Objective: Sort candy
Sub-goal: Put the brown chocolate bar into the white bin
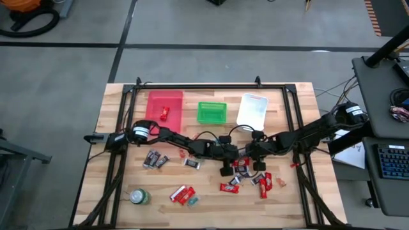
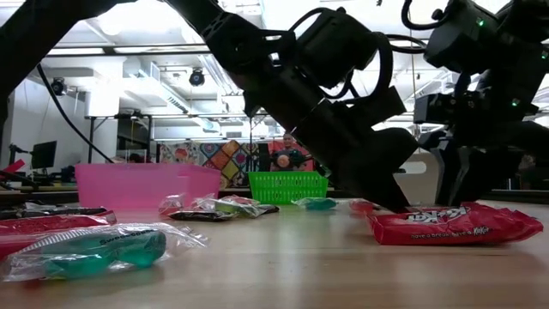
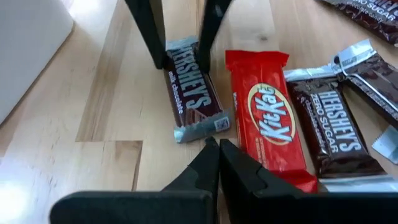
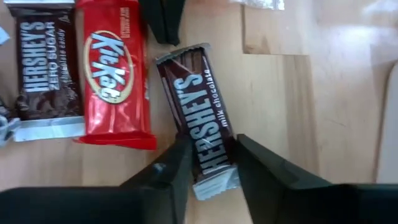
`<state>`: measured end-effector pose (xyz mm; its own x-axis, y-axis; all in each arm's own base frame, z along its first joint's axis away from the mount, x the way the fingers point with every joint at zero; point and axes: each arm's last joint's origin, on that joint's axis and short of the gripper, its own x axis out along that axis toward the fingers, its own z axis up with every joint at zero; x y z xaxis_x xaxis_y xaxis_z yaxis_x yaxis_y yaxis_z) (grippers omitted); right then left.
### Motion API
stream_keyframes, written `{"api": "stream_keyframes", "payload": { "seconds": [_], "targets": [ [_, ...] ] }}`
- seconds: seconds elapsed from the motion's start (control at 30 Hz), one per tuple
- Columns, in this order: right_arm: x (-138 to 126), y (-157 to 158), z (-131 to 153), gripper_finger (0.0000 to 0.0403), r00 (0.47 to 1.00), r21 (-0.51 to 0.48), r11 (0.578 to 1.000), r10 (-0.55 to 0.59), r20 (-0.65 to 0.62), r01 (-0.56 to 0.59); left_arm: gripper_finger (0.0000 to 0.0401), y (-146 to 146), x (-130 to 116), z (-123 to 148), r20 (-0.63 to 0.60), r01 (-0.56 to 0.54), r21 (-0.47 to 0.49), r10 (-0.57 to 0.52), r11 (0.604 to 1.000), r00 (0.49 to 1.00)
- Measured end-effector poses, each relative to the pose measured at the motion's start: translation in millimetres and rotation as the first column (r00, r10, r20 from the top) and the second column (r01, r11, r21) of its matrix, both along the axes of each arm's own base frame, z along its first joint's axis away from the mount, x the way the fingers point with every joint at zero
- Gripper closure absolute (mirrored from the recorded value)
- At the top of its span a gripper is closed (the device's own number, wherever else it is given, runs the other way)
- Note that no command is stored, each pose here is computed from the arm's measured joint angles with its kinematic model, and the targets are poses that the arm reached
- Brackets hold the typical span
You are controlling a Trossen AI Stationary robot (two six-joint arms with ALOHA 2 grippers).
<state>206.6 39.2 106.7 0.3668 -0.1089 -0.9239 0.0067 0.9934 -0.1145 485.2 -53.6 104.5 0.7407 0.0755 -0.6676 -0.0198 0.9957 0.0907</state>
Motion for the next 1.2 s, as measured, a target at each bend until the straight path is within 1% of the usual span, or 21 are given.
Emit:
{"api": "stream_keyframes", "payload": {
  "seconds": [0.17,0.23,0.37,0.53,0.63,0.77,0.93,1.0,1.07,1.13,1.2],
  "targets": [
    [0,0,1,0.0376,1.000,0.014,1.000,0.001,0.003,-0.001,0.0401,-1,-4,7,-0.025,0.003,0.003,-0.002,1.000,1.000],
    [0,1,2,0.0389,1.000,0.017,1.000,0.001,0.010,-0.001,0.0401,-1,-6,12,-0.037,0.004,0.005,-0.004,1.000,0.999],
    [0,1,6,0.0393,0.999,0.032,0.999,-0.019,0.040,0.018,0.0401,-3,-9,26,-0.030,0.008,0.004,-0.008,1.000,1.000],
    [-1,0,19,0.0394,0.992,0.056,0.998,-0.047,0.113,0.041,0.0401,-8,-14,41,-0.021,0.024,0.005,-0.023,1.000,1.000],
    [-3,-1,28,0.0395,0.985,0.067,0.996,-0.060,0.159,0.050,0.0401,-12,-17,54,0.006,0.046,0.018,-0.046,0.999,0.999],
    [-5,-1,38,0.0395,0.972,0.103,0.992,-0.098,0.212,0.078,0.0401,-15,-23,66,0.022,0.077,0.043,-0.078,0.996,0.997],
    [-8,2,45,0.0395,0.955,0.159,0.980,-0.155,0.252,0.117,0.0401,-15,-26,77,0.045,0.084,0.050,-0.086,0.995,0.995],
    [-9,2,47,0.0395,0.942,0.212,0.963,-0.219,0.255,0.166,0.0401,-15,-26,78,0.048,0.089,0.057,-0.092,0.994,0.995],
    [-11,2,49,0.0395,0.917,0.295,0.922,-0.324,0.232,0.251,0.0401,-15,-25,76,0.045,0.095,0.064,-0.098,0.993,0.994],
    [-14,2,50,0.0395,0.883,0.382,0.856,-0.436,0.172,0.348,0.0401,-16,-21,71,0.069,0.094,0.063,-0.099,0.994,0.993],
    [-18,3,51,0.0394,0.845,0.447,0.787,-0.521,0.115,0.425,0.0401,-17,-15,63,0.110,0.084,0.050,-0.089,0.995,0.990]
  ]
}}
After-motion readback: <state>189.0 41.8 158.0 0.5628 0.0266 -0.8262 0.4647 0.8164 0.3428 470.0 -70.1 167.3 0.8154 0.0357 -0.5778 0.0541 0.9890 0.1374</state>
